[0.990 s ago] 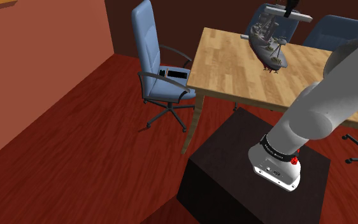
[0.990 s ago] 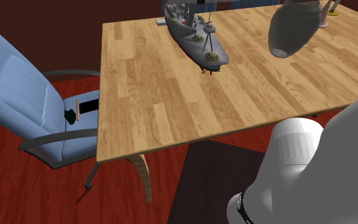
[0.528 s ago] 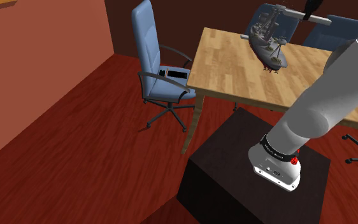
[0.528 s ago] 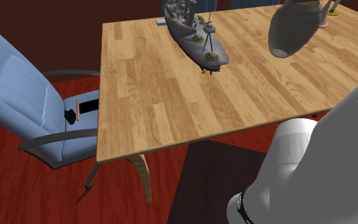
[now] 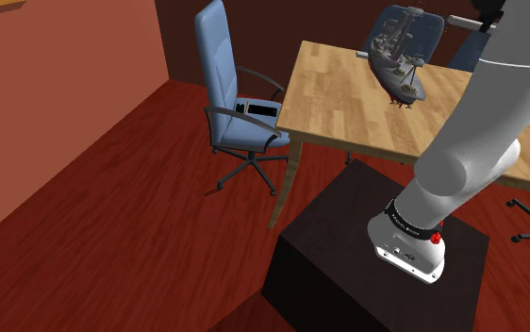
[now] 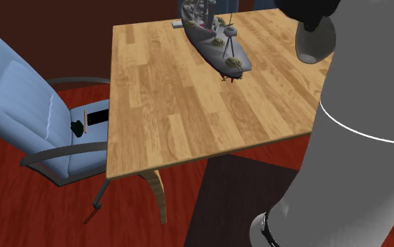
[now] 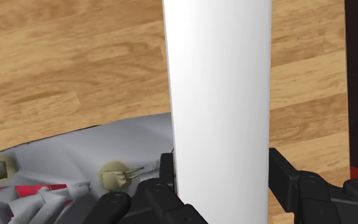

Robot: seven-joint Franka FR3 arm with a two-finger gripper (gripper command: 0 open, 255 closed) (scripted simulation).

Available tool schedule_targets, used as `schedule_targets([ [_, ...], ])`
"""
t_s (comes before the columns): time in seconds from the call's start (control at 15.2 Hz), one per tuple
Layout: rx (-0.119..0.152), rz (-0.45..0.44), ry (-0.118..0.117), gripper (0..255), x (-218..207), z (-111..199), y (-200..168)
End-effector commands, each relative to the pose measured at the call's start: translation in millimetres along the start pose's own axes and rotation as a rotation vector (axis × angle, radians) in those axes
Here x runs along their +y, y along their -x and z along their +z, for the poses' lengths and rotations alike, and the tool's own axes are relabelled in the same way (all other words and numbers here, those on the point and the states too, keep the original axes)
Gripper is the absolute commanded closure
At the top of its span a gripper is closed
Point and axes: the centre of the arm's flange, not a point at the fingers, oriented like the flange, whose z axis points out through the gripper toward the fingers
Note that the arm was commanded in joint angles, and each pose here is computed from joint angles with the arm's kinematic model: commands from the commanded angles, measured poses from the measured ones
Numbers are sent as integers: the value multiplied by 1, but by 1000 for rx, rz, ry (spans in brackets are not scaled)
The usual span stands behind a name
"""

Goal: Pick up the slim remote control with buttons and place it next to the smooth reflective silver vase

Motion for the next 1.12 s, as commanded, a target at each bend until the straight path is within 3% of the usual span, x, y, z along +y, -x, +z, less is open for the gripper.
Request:
schedule_targets([
  [0.0, 2, -2, 1, 255, 7, 2, 25],
  [0.46, 2, -2, 1, 255, 42, 1, 112],
  [1.06, 2, -2, 1, 255, 43, 49, 112],
])
